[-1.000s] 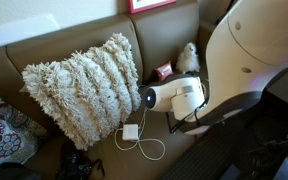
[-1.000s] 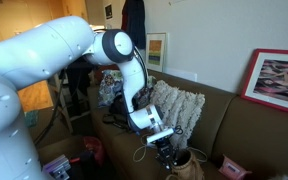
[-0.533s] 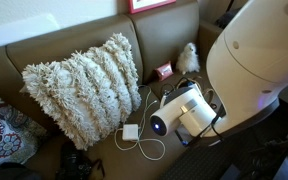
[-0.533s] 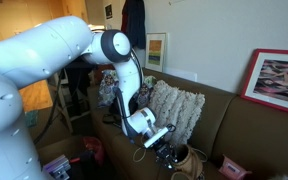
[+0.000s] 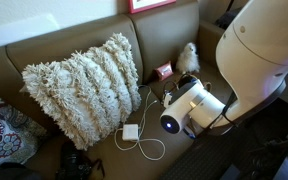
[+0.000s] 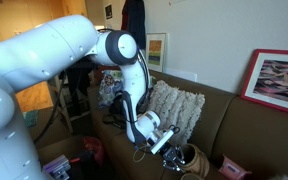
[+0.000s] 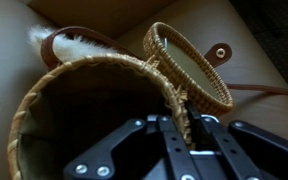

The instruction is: Move the brown bag to the left near the pillow

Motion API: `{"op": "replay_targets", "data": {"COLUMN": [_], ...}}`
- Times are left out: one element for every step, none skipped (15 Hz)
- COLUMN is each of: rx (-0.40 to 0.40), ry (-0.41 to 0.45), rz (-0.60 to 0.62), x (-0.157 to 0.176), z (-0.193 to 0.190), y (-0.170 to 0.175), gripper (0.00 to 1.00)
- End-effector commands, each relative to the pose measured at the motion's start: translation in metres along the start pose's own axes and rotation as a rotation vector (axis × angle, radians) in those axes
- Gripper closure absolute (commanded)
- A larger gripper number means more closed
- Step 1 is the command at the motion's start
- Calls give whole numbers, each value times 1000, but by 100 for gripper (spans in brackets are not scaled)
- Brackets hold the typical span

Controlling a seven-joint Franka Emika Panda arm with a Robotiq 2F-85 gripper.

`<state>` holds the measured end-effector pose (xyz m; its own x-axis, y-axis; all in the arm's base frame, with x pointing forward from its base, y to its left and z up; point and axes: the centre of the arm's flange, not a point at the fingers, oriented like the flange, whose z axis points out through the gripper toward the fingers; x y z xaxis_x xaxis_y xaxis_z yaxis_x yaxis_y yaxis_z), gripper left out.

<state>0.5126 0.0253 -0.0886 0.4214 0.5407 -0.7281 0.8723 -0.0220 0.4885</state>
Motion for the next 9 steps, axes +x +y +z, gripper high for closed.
{"op": "replay_targets", "data": {"rx": [3,6,8,4,1,-4,-11,-16,-24], "ry": [14,16,21,27,32,39,41,45,55], "rz": [19,21,24,24,29,33,36,38,34], "x": [-12,-13,-14,-14,-14,-15,-15,-15,-15], "z": [2,3,4,6,6,6,6,6,6], "y": [6,6,7,7,6,6,6,6,5], "gripper": [95,95,95,95,95,95,95,95,95]}}
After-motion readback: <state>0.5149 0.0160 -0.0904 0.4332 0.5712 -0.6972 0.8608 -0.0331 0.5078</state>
